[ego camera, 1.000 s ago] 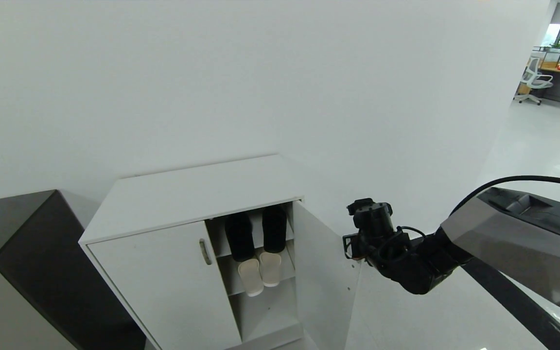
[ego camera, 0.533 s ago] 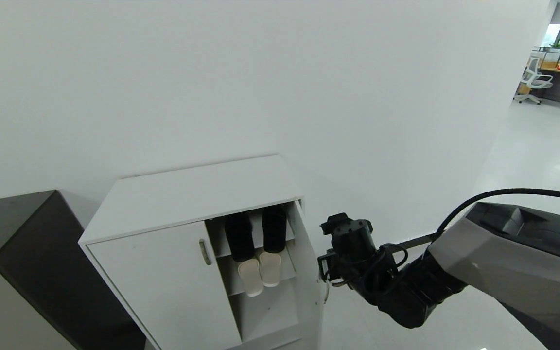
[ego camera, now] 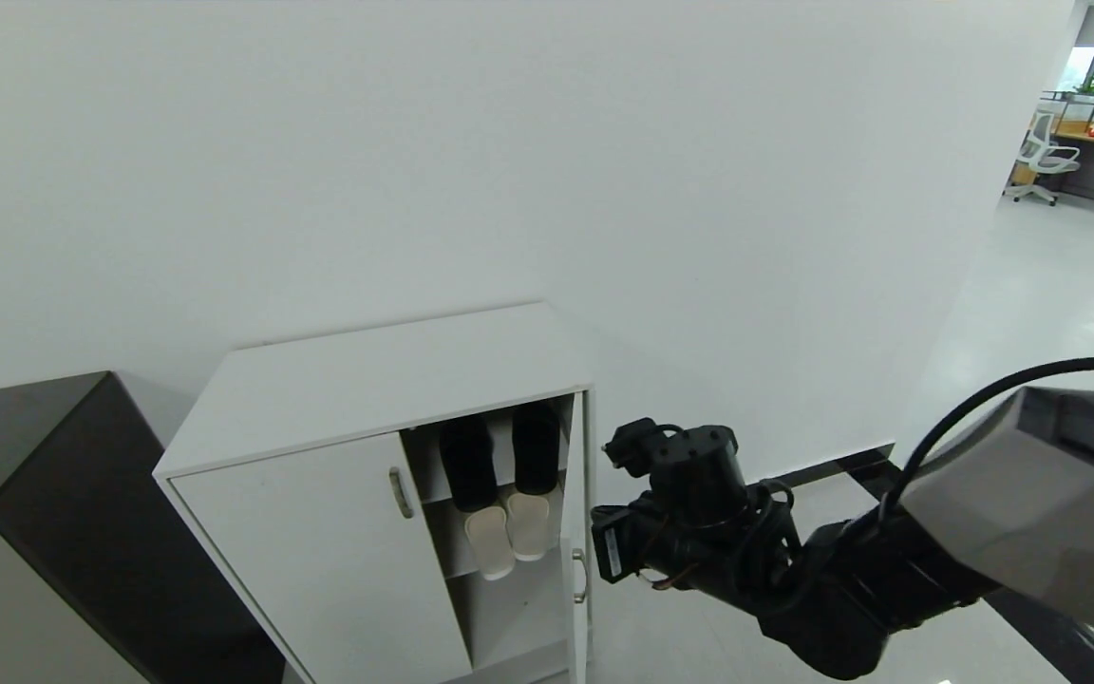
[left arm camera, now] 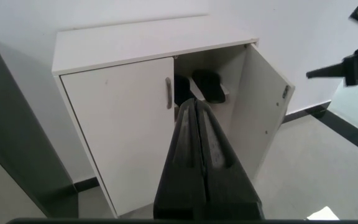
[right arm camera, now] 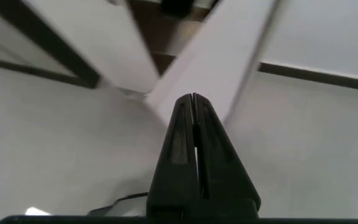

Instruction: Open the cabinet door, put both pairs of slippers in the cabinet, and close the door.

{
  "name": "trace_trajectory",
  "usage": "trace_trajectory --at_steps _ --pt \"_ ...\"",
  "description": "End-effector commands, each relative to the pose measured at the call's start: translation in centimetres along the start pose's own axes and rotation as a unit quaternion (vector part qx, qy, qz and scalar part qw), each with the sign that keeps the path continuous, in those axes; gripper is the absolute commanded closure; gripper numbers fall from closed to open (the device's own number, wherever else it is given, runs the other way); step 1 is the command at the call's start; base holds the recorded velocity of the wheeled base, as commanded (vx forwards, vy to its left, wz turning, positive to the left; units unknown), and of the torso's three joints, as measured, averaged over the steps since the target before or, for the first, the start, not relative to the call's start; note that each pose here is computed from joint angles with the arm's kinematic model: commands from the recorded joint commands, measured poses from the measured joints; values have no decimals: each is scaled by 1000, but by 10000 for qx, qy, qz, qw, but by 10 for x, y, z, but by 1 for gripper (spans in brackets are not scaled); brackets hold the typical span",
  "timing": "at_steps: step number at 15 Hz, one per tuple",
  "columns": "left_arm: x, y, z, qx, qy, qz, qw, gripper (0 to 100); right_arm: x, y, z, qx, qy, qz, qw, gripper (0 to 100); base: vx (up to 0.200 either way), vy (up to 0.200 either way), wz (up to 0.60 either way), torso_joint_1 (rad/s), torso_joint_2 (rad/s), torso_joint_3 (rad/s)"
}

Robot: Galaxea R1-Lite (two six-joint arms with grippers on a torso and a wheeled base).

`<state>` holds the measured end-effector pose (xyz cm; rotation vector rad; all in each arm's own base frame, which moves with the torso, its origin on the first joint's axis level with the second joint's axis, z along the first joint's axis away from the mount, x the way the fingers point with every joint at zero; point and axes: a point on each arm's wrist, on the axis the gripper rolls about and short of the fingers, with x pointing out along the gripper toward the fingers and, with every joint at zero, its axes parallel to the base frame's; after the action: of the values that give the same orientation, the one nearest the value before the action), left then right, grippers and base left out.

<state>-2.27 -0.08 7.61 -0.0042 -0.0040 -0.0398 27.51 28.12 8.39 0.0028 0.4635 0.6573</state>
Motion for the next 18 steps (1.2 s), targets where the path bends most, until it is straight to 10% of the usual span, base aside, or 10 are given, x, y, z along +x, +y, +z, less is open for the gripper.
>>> trace_trajectory --at_steps 1,18 --pt "0 0 0 -2 -3 0 10000 100 -53 4 31 84 -332 675 9971 100 0 0 0 0 0 0" --pt "0 0 0 -2 -3 7 10000 100 -49 -12 8 -474 -279 761 9956 100 0 0 212 1 1 1"
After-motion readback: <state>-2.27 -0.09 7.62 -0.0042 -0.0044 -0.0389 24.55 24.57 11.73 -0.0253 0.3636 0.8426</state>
